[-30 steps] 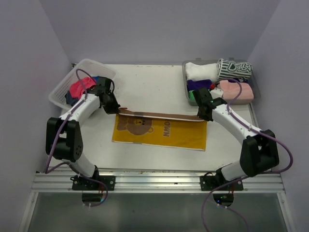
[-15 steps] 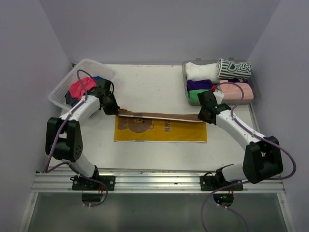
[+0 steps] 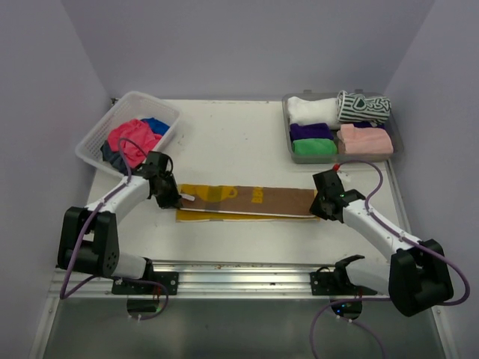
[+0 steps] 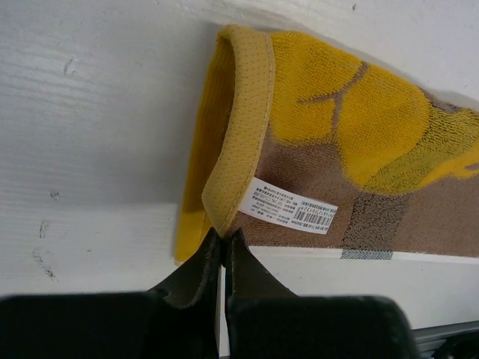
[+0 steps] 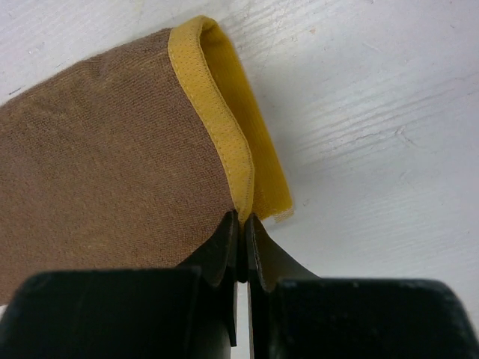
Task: Roll the towels
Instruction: Fold the towel
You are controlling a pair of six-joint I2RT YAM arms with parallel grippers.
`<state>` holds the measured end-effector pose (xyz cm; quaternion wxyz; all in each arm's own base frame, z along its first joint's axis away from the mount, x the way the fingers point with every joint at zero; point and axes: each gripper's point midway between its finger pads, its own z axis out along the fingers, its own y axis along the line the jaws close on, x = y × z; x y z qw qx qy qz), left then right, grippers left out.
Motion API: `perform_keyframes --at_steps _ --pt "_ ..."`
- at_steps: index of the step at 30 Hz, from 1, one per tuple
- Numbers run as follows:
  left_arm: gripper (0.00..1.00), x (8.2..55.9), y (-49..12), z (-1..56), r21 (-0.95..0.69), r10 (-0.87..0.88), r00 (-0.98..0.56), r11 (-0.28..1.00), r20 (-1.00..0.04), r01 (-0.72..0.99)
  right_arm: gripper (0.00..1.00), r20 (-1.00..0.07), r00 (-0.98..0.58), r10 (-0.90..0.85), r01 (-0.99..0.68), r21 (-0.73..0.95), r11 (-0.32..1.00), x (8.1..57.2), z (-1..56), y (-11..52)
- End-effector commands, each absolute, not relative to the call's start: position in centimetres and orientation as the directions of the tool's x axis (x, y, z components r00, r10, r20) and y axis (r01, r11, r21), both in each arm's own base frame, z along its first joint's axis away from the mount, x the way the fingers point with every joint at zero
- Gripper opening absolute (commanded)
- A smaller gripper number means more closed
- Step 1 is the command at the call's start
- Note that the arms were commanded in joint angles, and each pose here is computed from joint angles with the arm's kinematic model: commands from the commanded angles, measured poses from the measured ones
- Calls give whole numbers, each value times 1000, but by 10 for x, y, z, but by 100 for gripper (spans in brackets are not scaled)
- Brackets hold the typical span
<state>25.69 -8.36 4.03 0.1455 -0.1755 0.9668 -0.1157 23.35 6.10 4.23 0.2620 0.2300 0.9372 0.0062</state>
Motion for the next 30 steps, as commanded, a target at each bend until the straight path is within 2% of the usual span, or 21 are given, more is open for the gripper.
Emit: perform_keyframes --at_steps 1,16,30 --pt "0 270 -82 48 -310 -382 -868 907 -318 -285 0 -515 -726 455 443 155 883 241 46 61" --pt "0 251 -87 61 -364 -413 -851 885 -325 -291 0 -550 -698 460 454 158 877 247 57 57" --pt "0 225 -87 29 -371 -447 -854 865 -267 -337 0 -520 -723 455 473 108 875 236 31 51"
